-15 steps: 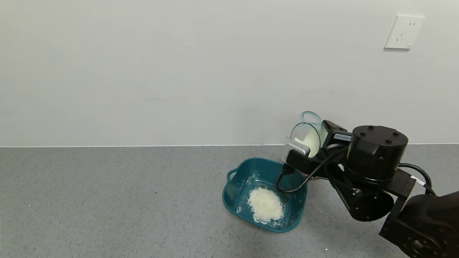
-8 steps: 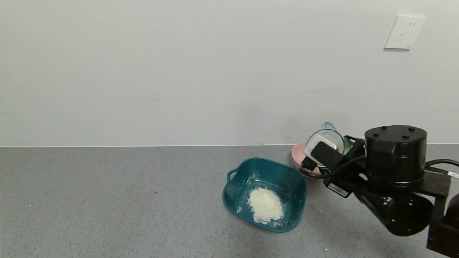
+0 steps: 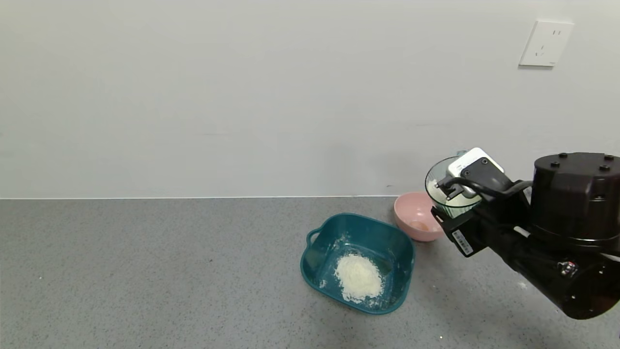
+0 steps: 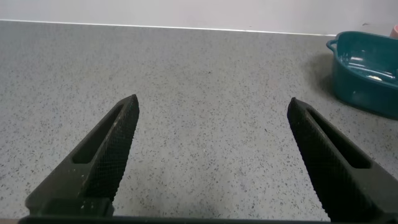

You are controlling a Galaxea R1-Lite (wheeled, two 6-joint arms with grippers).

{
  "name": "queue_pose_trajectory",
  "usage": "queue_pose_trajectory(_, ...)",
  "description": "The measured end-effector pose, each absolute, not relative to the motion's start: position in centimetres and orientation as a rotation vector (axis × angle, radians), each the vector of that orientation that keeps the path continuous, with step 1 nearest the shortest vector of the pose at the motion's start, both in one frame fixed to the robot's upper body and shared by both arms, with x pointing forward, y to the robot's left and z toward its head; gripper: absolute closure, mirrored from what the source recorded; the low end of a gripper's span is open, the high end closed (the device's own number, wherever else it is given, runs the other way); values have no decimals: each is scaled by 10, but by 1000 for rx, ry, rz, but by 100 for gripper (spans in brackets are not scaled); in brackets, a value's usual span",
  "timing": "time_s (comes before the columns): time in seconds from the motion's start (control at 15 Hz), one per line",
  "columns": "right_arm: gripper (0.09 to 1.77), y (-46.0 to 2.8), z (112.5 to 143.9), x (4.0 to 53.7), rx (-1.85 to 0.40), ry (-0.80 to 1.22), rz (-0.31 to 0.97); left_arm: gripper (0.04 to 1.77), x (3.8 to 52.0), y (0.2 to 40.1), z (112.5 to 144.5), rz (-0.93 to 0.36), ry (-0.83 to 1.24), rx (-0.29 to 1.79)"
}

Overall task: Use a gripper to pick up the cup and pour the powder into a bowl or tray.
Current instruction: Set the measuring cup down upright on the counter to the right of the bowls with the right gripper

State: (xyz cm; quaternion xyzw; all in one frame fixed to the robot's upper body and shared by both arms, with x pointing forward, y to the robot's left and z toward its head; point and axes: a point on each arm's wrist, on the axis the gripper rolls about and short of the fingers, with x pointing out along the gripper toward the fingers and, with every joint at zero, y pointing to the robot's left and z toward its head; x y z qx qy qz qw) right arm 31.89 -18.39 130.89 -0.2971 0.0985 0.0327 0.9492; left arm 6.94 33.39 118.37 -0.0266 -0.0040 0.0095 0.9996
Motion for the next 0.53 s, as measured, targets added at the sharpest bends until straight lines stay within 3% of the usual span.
queue_pose_trajectory(0.53, 51, -195, 1318, 303, -293, 220, 153, 9, 69, 334, 1184, 19, -8, -53)
